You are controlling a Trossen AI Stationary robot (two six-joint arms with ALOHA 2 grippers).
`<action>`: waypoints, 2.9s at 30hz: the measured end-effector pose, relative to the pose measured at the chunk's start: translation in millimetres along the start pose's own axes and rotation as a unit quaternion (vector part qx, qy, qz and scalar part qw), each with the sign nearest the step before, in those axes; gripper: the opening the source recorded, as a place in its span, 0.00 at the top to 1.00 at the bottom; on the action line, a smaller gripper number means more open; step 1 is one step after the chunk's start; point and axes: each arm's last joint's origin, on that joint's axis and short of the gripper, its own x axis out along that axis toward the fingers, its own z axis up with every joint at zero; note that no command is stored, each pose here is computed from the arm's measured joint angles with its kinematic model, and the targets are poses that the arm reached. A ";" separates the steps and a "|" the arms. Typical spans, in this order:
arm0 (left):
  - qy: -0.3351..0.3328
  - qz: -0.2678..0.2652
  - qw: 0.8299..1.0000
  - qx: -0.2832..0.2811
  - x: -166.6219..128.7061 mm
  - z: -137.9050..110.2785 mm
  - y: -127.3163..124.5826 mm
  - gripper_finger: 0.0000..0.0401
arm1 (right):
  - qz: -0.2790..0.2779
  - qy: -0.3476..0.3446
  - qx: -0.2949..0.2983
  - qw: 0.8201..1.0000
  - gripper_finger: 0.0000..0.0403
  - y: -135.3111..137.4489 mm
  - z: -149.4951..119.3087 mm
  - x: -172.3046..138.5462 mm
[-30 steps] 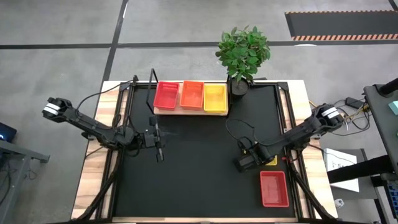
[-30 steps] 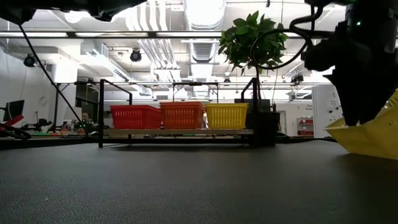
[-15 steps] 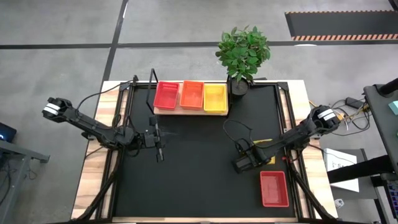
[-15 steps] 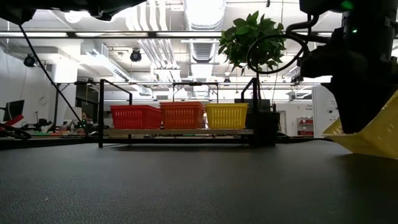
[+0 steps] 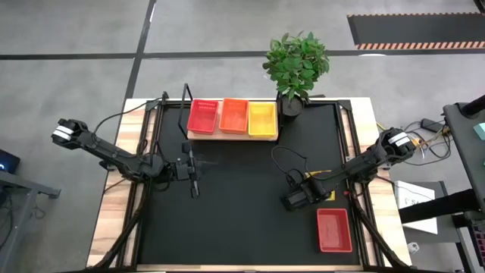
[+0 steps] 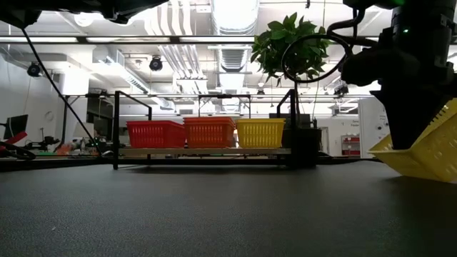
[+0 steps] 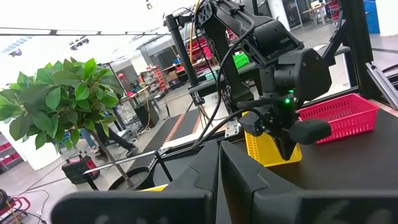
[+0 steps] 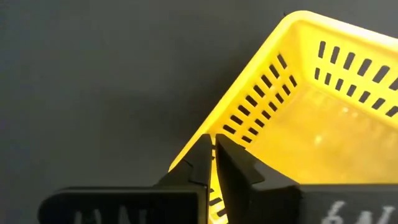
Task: Stack baskets on shelf by color
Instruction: Stack the yellow bin on top of the yellow bins on the shelf
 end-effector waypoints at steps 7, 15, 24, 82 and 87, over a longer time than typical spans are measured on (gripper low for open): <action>0.000 0.000 1.000 0.000 -0.1 0.2 0.1 1.00 | 0.004 0.013 0.002 1.000 0.83 -1.9 0.5 -5.6; 0.000 0.000 1.000 0.000 0.0 -0.1 -0.1 1.00 | -0.052 0.012 0.022 0.998 0.60 -4.8 7.8 -28.4; -0.001 0.000 1.000 0.000 -0.3 0.2 0.2 1.00 | -0.016 -0.017 0.045 0.999 0.52 4.5 15.4 -33.6; -0.002 0.001 1.000 -0.001 -3.5 -1.5 1.5 1.00 | -0.087 -0.099 -0.560 0.818 0.98 21.1 254.4 -84.9; -0.002 0.001 1.000 -0.001 -3.6 -1.6 1.5 1.00 | -0.072 -0.092 -0.553 0.825 0.98 8.7 265.5 -82.9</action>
